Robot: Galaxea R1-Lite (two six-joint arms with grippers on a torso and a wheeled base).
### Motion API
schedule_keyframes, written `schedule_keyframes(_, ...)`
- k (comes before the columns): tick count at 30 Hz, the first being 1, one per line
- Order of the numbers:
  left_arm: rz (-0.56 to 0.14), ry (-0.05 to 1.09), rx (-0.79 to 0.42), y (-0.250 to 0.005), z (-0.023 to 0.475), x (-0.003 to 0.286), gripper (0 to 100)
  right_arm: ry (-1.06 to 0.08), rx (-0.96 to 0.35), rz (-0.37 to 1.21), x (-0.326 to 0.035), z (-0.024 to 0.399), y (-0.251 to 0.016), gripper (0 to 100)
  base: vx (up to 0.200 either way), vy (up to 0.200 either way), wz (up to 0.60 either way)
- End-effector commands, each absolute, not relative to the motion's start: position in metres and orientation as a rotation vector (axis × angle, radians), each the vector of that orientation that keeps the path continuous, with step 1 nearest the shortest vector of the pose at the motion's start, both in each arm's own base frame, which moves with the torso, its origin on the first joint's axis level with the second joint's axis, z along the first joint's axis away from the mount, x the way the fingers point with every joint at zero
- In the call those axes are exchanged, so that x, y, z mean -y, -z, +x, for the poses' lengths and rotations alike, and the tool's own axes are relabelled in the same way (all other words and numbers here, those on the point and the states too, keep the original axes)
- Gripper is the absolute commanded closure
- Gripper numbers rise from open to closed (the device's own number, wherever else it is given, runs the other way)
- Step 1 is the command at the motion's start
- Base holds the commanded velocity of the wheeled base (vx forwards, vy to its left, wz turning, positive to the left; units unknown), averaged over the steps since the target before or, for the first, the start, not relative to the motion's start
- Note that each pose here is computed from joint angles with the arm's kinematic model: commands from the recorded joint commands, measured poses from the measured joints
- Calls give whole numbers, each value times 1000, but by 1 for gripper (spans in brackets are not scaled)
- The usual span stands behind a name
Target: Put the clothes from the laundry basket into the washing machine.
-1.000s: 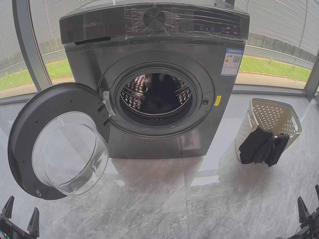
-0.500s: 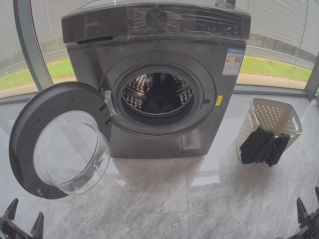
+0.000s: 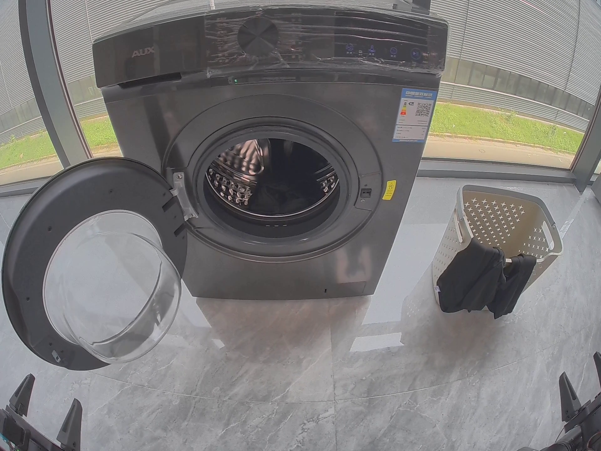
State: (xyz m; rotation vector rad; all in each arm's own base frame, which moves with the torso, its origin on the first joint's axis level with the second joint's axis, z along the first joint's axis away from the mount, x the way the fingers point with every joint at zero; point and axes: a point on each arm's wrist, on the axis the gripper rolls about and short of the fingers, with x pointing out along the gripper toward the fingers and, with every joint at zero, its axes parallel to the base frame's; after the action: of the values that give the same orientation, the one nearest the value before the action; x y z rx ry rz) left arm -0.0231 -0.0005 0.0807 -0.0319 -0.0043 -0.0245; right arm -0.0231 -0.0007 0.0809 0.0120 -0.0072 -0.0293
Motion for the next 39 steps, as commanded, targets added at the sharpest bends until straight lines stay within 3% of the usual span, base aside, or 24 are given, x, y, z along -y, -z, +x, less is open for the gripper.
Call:
schedule_keyframes(1,-32,25,1,-76,-23,0,0,29,0,12,1,-23,-76,0,0,-200,0)
schedule_keyframes(39,-37,17,1,-76,-23,0,0,29,0,12,1,-23,-76,0,0,-200,0)
